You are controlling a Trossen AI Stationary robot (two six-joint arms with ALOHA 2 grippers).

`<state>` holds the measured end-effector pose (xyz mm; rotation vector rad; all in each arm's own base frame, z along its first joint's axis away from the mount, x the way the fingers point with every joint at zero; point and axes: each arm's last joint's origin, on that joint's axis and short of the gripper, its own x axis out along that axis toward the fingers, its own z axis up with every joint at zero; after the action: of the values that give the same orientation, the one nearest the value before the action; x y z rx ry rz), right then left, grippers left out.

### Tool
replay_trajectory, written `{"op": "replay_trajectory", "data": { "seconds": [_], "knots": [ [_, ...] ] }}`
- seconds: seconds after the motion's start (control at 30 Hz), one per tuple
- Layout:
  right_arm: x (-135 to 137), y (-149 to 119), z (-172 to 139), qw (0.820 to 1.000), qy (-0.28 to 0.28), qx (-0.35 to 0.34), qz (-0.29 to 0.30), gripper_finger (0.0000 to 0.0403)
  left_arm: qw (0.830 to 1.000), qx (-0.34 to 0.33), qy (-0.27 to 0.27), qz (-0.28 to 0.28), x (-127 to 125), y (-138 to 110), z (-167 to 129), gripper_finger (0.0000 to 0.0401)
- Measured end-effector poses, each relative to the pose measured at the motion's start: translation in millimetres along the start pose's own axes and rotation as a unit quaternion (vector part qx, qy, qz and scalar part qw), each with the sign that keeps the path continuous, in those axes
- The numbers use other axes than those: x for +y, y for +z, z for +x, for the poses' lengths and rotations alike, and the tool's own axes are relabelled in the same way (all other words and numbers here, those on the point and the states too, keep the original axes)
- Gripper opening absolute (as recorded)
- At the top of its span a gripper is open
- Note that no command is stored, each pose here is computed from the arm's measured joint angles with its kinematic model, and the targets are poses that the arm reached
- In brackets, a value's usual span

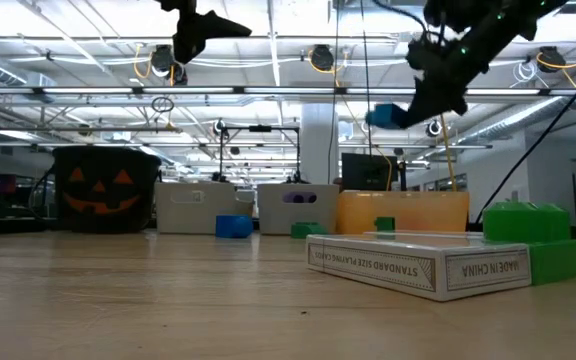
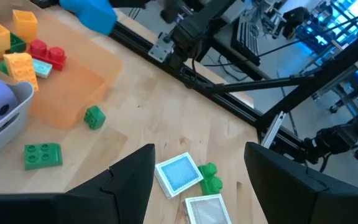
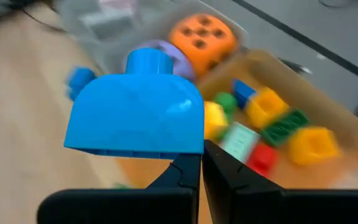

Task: Pick & Place Toys
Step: Put the bottom blue game piece into the orange bin

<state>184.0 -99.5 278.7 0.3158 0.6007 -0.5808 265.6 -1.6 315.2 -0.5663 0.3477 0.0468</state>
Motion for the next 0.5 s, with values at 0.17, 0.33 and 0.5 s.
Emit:
{"op": "replay_trajectory", "data": {
  "seconds": [0.17,0.33,0.5],
  "knots": [
    [-26,-6,12,0.997,-0.050,0.056,-0.015,0.0000,1.000,0.000,0.000,-0.008,0,0,0,0.0255],
    [-40,-10,39,0.994,-0.047,0.100,-0.024,0.0000,1.000,-0.001,0.003,-0.013,1,1,0,0.0255],
    [-48,-15,66,0.989,-0.052,0.132,-0.032,0.0000,1.000,-0.004,0.006,-0.026,5,3,0,0.0255]
  ]
}}
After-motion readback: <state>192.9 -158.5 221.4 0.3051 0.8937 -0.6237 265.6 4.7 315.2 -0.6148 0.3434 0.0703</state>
